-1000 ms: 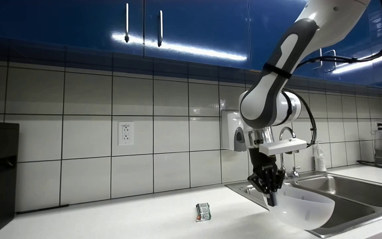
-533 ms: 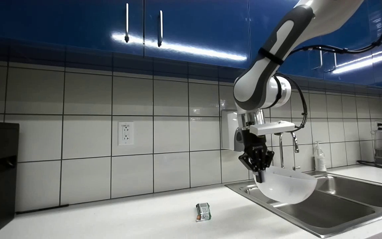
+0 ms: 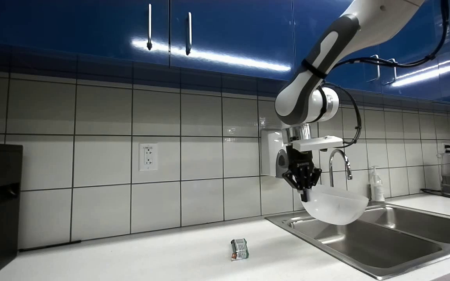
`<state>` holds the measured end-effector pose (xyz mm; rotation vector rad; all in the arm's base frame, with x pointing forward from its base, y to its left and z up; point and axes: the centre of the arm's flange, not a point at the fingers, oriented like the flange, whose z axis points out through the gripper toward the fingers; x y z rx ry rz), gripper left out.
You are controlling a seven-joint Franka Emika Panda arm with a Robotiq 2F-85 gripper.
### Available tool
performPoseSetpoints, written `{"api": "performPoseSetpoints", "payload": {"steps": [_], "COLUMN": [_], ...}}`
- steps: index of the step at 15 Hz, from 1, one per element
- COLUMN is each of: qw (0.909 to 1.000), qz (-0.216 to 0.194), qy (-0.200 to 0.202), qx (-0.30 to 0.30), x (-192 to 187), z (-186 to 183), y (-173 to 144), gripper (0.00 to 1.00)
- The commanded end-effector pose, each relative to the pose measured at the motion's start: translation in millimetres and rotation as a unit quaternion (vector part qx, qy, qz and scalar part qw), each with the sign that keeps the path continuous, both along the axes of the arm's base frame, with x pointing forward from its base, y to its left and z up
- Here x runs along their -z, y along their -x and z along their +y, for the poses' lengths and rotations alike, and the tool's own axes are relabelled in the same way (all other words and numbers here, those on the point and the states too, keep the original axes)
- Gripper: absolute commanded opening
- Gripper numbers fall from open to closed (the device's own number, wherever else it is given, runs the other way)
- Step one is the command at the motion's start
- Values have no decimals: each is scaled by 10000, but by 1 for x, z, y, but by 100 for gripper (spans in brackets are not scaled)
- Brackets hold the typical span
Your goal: Put the bowl in the sink.
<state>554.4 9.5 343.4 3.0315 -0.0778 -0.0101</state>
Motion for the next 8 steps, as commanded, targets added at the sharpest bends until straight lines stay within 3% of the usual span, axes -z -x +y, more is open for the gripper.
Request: {"api": "performPoseSetpoints", "payload": {"steps": [1, 8], "qw": [9994, 9958], "qz": [134, 377], "qy": [112, 217], "qx": [287, 800], "x": [0, 29], "z": [-20, -56], "y": [-26, -66], "gripper": [2, 2]}}
